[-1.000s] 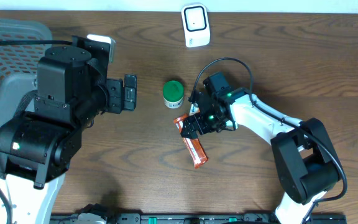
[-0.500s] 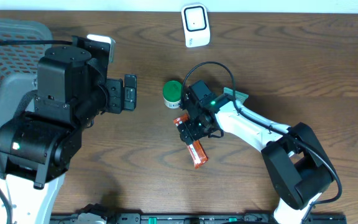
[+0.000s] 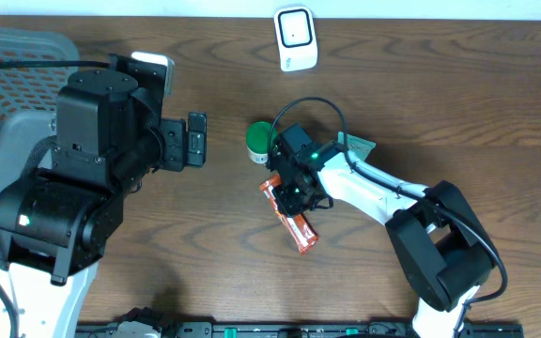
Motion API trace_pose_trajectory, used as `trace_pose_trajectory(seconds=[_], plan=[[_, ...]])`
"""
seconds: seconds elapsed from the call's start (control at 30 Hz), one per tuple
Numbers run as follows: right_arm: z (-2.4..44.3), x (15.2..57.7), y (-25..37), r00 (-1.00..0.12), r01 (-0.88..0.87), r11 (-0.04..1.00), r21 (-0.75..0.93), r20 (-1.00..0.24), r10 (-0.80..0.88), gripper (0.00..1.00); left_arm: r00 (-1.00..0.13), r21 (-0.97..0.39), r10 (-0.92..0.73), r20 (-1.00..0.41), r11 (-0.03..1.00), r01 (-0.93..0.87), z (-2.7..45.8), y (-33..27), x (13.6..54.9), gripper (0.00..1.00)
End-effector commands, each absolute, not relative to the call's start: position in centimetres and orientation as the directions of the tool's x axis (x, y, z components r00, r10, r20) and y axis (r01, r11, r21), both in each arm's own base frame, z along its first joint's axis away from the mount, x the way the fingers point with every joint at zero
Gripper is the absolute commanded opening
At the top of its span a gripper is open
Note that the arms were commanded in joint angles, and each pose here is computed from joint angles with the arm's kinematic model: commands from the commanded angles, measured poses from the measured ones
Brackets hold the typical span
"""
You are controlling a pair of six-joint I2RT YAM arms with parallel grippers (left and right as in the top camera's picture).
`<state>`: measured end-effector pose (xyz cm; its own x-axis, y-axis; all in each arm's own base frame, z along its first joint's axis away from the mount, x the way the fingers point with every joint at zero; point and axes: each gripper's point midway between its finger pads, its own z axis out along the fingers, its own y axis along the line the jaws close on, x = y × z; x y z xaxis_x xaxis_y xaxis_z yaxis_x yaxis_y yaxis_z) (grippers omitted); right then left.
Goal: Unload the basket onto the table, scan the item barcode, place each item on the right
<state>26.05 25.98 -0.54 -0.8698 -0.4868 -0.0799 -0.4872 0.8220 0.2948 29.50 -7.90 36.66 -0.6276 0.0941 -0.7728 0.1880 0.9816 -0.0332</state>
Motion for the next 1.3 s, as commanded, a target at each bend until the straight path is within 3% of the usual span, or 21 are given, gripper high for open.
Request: trace_pose_trajectory(seconds=[0.0, 0.23, 0.47, 0.6, 0.73, 0.97, 1.1, 1.27], plan=[[-6.0, 21.5, 23.1, -0.856, -0.462, 0.852, 0.247, 0.129, -0.501, 0.01, -0.631, -0.028, 0.087, -0.771, 0.985, 0.17, 36.5, -7.5, 29.6, 0.98], [-4.3, 23.6, 23.5, -0.873, -0.449, 0.859, 0.246, 0.083, -0.48, 0.01, -0.631, -0.028, 0.087, -0.771, 0.985, 0.17, 36.5, -7.5, 29.6, 0.98], [3.1, 27.5, 25.3, -0.898, -0.432, 0.838, 0.332, -0.07, -0.435, 0.01, -0.631, -0.028, 0.087, -0.771, 0.985, 0.17, 36.5, -7.5, 29.6, 0.98], [8.0, 28.0, 26.6, -0.899, -0.43, 0.75, 0.502, -0.166, -0.405, 0.01, -0.631, -0.028, 0.087, -0.771, 0.985, 0.17, 36.5, -7.5, 29.6, 0.98], [13.0, 27.9, 27.5, -0.875, -0.47, 0.562, 0.681, -0.273, -0.4, 0.01, -0.631, -0.029, 0.087, -0.771, 0.985, 0.17, 36.5, -7.5, 29.6, 0.98], [17.3, 28.7, 26.4, -0.87, -0.468, 0.327, 0.821, -0.362, -0.336, 0.01, -0.631, -0.028, 0.087, -0.771, 0.985, 0.17, 36.5, -7.5, 29.6, 0.98], [18.6, 30.1, 25.0, -0.885, -0.447, 0.277, 0.85, -0.377, -0.272, 0.01, -0.631, -0.028, 0.087, -0.771, 0.985, 0.17, 36.5, -7.5, 29.6, 0.98], [18.8, 32.2, 23.0, -0.908, -0.417, 0.307, 0.855, -0.373, -0.192, 0.01, -0.631, -0.028, 0.087, -0.771, 0.985, 0.17, 36.5, -7.5, 29.6, 0.98]])
